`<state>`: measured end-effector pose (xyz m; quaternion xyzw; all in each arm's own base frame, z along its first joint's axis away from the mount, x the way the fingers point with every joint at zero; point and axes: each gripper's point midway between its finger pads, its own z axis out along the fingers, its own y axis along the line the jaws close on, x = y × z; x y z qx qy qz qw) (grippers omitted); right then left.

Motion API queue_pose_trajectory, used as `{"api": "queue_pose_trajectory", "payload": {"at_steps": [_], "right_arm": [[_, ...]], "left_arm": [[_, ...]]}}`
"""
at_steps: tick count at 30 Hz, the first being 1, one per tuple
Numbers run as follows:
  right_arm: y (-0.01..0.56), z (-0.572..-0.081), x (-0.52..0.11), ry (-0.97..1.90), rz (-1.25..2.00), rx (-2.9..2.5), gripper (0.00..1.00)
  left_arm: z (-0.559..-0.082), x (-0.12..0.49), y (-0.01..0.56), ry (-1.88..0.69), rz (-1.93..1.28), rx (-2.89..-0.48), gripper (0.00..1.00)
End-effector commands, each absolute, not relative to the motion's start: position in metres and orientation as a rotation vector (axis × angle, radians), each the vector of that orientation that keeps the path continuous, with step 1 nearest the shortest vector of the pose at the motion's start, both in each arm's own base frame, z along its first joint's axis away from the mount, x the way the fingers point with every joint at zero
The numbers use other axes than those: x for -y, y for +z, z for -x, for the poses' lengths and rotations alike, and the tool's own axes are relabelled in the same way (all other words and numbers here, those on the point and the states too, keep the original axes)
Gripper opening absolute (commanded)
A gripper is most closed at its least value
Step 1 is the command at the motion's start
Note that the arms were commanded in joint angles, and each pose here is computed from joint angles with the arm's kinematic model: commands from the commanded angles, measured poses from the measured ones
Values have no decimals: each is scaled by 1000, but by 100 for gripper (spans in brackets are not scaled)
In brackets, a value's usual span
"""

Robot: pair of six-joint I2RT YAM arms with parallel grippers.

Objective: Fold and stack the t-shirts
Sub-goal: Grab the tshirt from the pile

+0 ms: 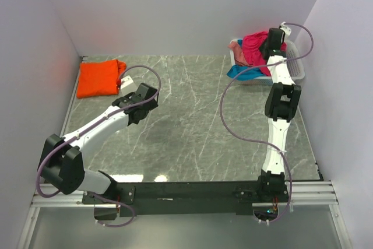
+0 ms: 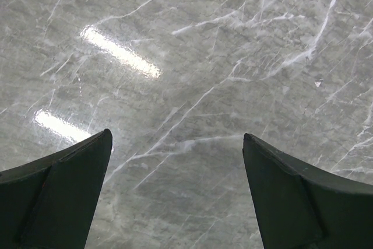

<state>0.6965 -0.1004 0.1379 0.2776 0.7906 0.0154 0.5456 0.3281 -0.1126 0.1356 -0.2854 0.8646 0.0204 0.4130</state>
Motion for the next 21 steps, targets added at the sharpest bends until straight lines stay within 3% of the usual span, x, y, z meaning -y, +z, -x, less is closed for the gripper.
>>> {"api": "queue_pose_trajectory", "payload": {"at_steps": [1,2,5,12,21], "right_arm": [[234,-700,102,48,-630,-1665,17],[255,-694,103,40,-620,-1638,10],[290,-679,96,32,-594,-1596,0],[377,-632,51,-66,-459,-1491,0],[501,-548,-72,29,-194,-1372,0]], "left_arm": [[-334,117,152,-10,733,-2137,99],[-334,118,154,-25,732,-2133,100],[-333,121,153,-57,726,-2139,99],[-325,118,155,-81,737,-2133,99],[-305,108,172,-154,747,-2084,100]]}}
